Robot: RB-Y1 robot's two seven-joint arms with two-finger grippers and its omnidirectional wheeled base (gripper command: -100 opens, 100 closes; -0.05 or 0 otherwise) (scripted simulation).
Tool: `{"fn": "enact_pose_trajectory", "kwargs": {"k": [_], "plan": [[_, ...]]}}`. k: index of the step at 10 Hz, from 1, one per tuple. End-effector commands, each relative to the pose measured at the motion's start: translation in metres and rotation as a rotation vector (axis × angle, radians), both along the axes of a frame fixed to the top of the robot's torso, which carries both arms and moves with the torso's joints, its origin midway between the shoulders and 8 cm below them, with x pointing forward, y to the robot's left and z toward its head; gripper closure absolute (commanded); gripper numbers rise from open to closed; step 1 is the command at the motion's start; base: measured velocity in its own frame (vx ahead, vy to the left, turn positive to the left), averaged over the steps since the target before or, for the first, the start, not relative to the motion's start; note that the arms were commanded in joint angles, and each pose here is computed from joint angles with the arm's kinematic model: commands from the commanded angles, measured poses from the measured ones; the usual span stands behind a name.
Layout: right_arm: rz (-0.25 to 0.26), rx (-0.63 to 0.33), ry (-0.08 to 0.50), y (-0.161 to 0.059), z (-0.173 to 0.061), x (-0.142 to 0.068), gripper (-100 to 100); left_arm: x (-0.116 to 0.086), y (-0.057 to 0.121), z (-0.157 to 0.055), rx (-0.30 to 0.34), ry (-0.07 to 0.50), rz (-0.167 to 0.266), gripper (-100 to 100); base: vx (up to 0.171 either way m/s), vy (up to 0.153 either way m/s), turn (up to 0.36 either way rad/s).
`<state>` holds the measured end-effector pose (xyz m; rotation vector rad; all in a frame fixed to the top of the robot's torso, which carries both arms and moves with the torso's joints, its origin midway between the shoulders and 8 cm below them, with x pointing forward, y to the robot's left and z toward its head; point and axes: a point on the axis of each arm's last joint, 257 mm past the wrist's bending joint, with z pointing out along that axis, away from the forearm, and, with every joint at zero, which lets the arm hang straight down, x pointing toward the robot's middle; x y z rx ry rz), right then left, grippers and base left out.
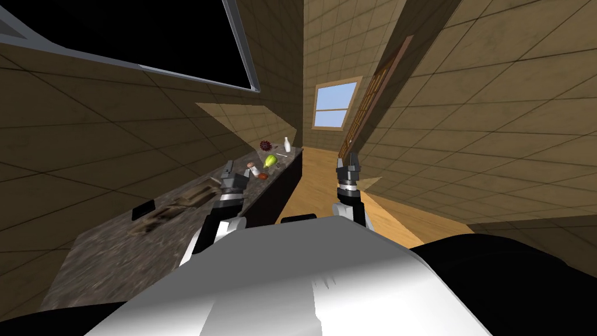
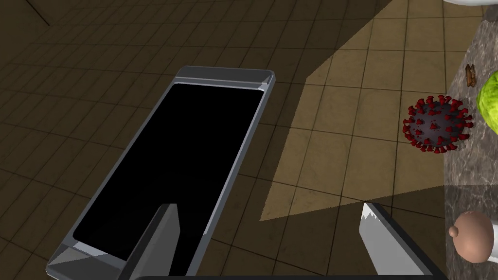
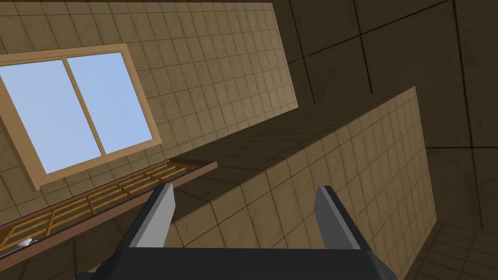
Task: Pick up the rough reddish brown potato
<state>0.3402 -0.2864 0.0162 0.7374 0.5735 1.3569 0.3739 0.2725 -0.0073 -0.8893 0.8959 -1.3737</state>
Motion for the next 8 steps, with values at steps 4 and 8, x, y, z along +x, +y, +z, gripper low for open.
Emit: {"fn": "enact_pose_trajectory", "kwargs": {"k": [4,8], "plan": [[0.0,0.0,0.0,0.0,0.0,0.0,0,0.008,0.003,-0.029,0.007,0.135,-0.001,-100,-0.017,0.038,-0.08],[0.0,0.0,0.0,0.0,0.0,0.0,0,0.011,0.006,-0.053,0.021,0.234,-0.001,-100,-0.008,0.033,-0.081]]}}
